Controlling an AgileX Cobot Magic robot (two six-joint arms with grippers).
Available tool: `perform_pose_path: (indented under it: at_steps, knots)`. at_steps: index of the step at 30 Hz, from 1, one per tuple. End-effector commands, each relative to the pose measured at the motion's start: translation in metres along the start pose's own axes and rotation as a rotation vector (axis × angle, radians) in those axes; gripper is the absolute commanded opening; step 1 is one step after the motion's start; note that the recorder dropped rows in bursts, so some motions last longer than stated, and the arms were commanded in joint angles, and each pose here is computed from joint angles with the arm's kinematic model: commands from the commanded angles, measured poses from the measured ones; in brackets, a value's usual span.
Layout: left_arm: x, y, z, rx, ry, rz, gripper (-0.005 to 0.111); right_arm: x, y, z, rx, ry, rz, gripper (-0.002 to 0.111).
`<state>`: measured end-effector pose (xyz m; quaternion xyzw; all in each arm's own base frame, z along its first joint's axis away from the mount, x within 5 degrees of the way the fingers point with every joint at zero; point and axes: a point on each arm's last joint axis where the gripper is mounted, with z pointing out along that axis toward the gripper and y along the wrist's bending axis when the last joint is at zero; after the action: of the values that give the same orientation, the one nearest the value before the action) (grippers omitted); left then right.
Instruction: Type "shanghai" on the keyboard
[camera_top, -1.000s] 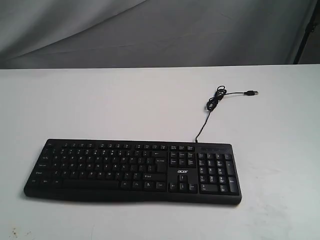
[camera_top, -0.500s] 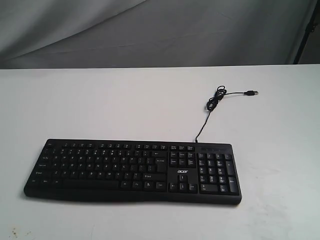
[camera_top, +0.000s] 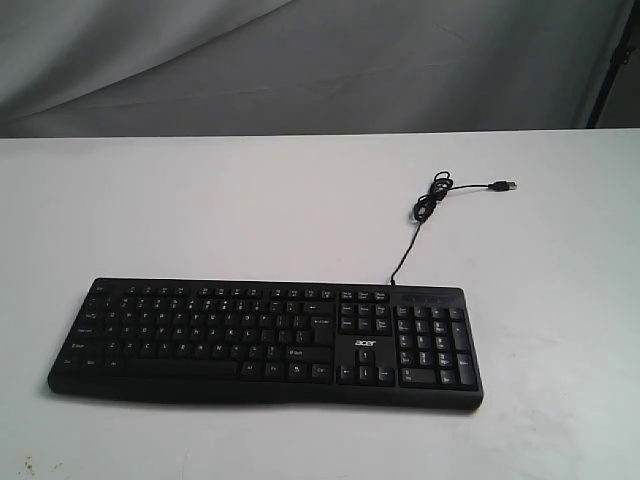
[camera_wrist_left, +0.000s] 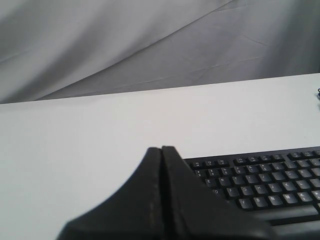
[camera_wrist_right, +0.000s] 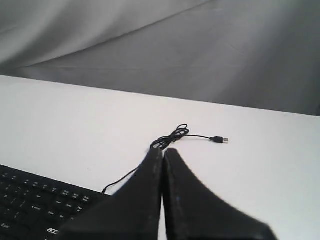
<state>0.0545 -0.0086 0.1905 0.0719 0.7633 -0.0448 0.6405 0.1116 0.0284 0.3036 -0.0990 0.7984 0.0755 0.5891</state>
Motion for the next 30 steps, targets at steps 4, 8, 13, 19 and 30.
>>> perform_pose_path:
  at_steps: [4, 8, 13, 19, 30]
  knots:
    - [0.001, 0.000, 0.000, 0.004, -0.005, 0.003, 0.000, 0.001, 0.056, 0.062, -0.292, 0.043, 0.177, 0.000]
    - [0.001, 0.000, 0.000, 0.004, -0.005, 0.003, 0.000, -0.001, 0.107, 0.090, -0.466, 0.094, 0.140, 0.000]
    - [0.001, 0.000, 0.000, 0.004, -0.005, 0.003, 0.000, -0.008, 0.174, 0.134, -0.575, 0.171, -0.070, 0.000]
    - [0.001, 0.000, 0.000, 0.004, -0.005, 0.003, 0.000, -0.003, 0.241, 0.181, -0.576, 0.314, -0.336, 0.000]
    - [0.001, 0.000, 0.000, 0.004, -0.005, 0.003, 0.000, 0.021, 0.302, 0.209, -0.658, 0.388, -0.569, 0.000]
